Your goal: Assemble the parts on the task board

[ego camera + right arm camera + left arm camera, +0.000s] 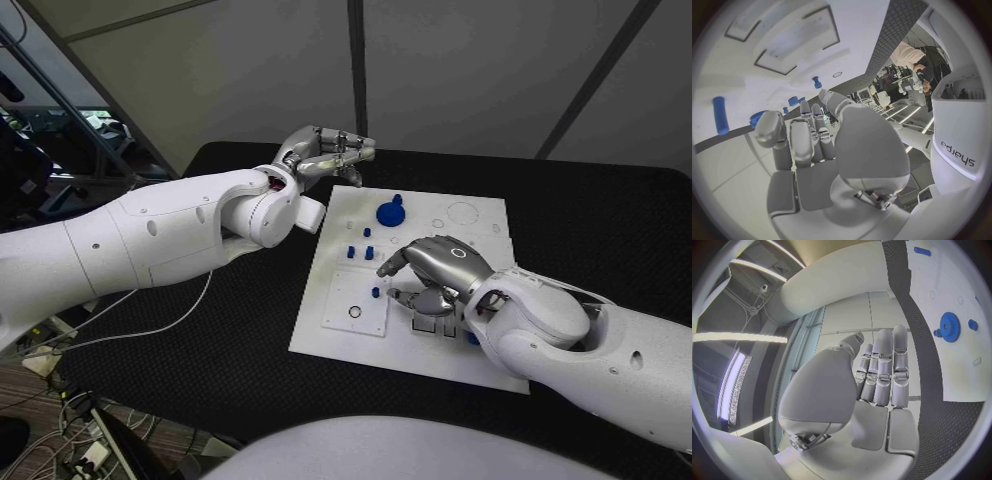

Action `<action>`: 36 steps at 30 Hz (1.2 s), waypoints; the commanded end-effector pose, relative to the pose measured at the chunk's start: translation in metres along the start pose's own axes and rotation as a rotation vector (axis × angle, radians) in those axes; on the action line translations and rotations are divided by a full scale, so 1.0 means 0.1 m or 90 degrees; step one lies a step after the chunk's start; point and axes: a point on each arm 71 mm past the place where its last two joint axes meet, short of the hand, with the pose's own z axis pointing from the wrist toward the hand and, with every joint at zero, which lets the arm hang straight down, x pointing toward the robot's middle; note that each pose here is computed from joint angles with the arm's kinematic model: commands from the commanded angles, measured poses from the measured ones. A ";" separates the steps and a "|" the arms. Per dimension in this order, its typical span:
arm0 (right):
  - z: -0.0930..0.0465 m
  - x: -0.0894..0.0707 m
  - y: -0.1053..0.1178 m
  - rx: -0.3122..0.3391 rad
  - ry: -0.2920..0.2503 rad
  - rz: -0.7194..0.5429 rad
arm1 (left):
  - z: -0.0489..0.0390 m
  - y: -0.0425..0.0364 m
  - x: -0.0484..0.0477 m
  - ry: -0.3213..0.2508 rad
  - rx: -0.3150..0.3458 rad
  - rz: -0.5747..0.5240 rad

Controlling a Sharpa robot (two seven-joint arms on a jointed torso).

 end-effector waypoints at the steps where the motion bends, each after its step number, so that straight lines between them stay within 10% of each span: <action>1: -0.07 -0.16 -0.04 0.007 -0.050 0.021 | 0.001 -0.006 -0.002 0.008 0.000 -0.004; 15: -0.19 -0.48 -0.64 0.147 0.033 -0.032 | -0.001 0.023 -0.002 0.010 -0.003 -0.004; 36: -0.22 -0.43 -0.75 0.173 0.085 -0.054 | -0.010 0.053 -0.008 0.010 -0.008 -0.003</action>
